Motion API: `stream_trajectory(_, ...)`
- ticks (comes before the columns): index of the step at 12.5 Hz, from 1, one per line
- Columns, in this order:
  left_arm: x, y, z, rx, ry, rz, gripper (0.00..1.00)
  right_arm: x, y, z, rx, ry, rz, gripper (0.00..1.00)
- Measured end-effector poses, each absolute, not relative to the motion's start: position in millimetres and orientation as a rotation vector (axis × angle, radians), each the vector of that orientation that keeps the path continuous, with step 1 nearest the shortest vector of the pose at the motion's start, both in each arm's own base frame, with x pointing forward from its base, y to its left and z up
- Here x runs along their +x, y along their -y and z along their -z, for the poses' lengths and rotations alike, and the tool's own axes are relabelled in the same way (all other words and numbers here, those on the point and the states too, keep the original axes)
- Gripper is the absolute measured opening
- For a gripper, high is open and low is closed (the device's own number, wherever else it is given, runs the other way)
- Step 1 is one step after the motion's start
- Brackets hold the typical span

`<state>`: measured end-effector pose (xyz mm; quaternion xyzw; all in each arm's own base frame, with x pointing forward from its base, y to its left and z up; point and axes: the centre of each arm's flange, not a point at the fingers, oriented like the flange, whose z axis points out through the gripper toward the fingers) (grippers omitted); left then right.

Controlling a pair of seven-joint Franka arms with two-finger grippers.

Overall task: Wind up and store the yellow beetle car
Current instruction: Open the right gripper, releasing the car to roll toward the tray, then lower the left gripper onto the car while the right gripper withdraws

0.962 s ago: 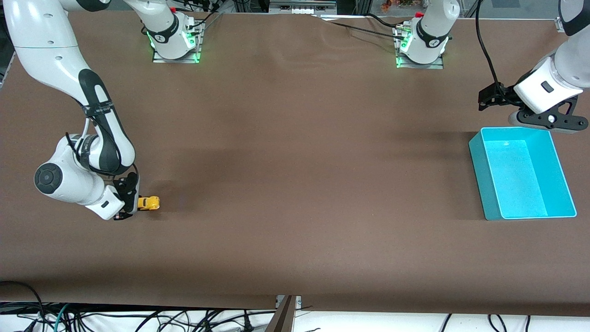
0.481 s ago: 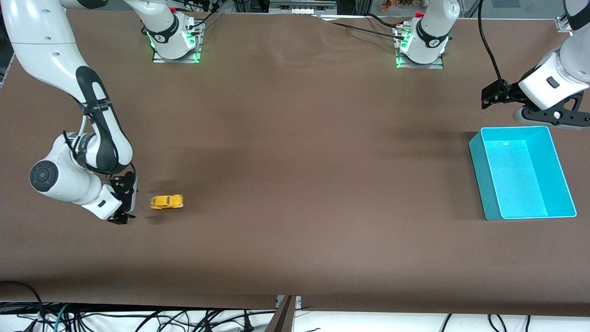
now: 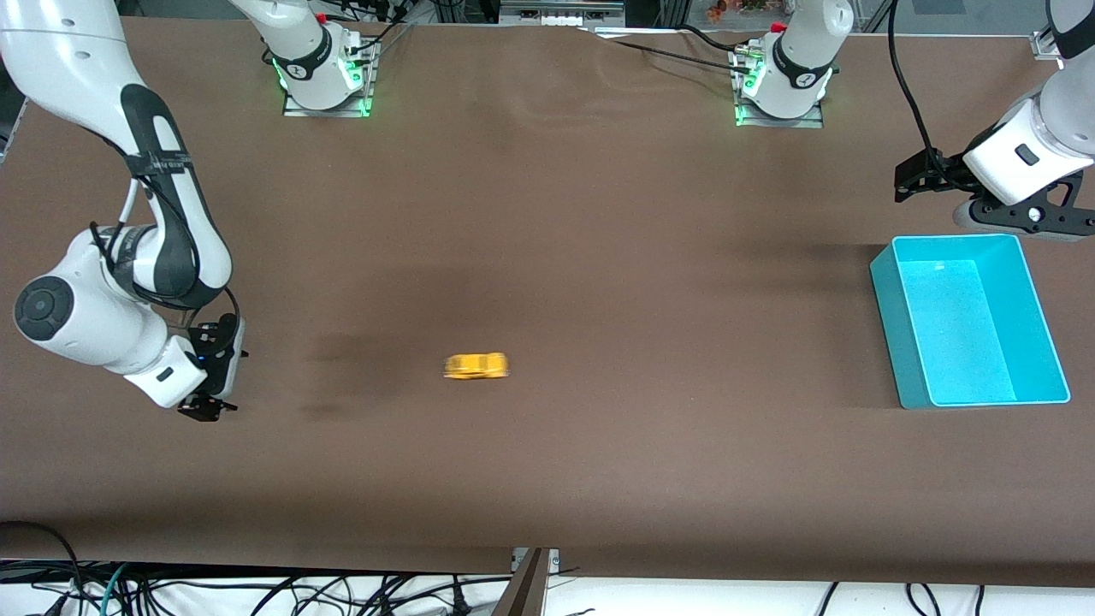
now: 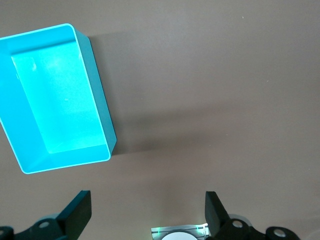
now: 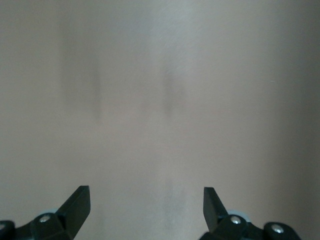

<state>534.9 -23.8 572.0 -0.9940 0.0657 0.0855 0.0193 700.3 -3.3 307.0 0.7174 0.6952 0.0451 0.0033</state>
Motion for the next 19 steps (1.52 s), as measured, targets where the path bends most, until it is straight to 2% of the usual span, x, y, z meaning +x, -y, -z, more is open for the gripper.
stream_trajectory(5, 536, 23, -562, -3.085, -0.204, -0.265, 1.0, 707, -9, -379, 2.491, -1.918, -0.153, 1.0)
stream_trajectory(10, 543, 19, -533, -3.142, -0.143, -0.19, 1.0, 691, -29, -445, 2.803, -1.443, -0.172, 1.0)
stream_trajectory(13, 544, 15, -517, -3.146, -0.129, -0.179, 1.0, 677, -30, -465, 2.999, -1.066, -0.099, 1.0)
stream_trajectory(15, 543, 10, -483, -3.147, -0.12, -0.169, 1.0, 677, -35, -490, 3.033, -0.965, -0.11, 1.0)
stream_trajectory(19, 537, 5, -397, -3.149, -0.204, -0.1, 1.0, 673, -24, -579, 2.963, -0.909, -0.191, 1.0)
